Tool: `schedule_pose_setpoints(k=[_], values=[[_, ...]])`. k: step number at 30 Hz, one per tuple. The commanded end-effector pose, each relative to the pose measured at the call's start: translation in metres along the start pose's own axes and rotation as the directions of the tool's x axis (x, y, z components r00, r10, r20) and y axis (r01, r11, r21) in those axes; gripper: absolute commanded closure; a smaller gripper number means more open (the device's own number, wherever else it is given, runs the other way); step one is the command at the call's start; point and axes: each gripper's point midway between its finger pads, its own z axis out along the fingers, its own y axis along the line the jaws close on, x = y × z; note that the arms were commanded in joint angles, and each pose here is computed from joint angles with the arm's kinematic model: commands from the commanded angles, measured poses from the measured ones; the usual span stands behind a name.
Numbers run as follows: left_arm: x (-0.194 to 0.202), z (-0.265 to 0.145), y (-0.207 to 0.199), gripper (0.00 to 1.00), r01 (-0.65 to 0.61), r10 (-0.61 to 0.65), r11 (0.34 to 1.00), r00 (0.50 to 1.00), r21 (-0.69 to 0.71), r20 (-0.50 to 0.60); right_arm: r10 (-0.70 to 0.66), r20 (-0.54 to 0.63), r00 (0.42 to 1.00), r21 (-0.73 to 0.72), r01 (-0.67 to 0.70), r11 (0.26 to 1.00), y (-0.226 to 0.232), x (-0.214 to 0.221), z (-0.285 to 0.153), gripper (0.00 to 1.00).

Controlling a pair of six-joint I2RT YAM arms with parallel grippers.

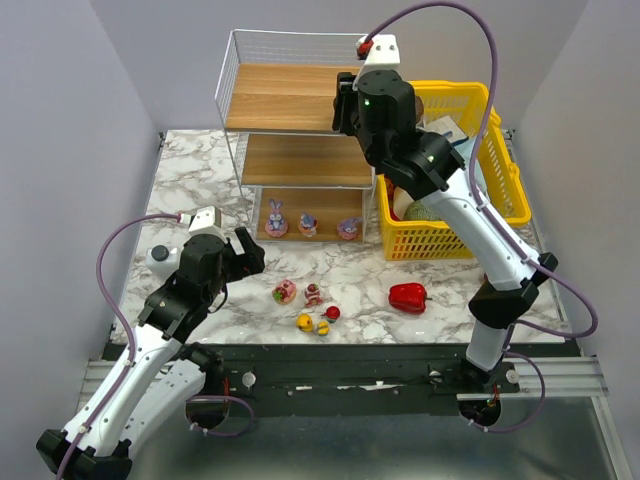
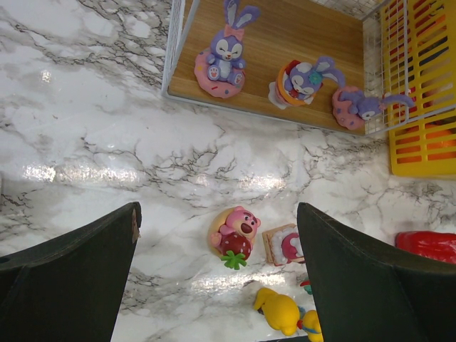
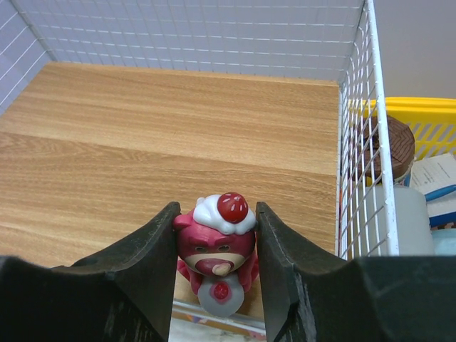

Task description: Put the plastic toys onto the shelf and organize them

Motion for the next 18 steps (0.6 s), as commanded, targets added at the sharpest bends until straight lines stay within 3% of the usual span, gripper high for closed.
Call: schedule_pose_setpoints(k=[1, 9, 18], values=[[-0.001, 0.000, 0.006, 0.01, -0.013, 0.013, 1.000, 1.000, -0.027, 0.010, -0.057, -0.010, 0.998, 0.084, 0.058, 0.995, -0.015, 0.012, 0.009, 0.60], [0.000, 0.001, 0.006, 0.01, -0.014, 0.014, 1.000, 1.000, -0.027, 0.007, -0.065, 0.007, 0.998, 0.156, 0.063, 0.986, -0.027, 0.011, 0.010, 0.57], [0.000, 0.001, 0.006, 0.01, -0.012, 0.012, 1.000, 1.000, -0.026, 0.006, -0.043, 0.009, 0.999, 0.114, 0.042, 0.993, -0.022, 0.013, 0.008, 0.36]])
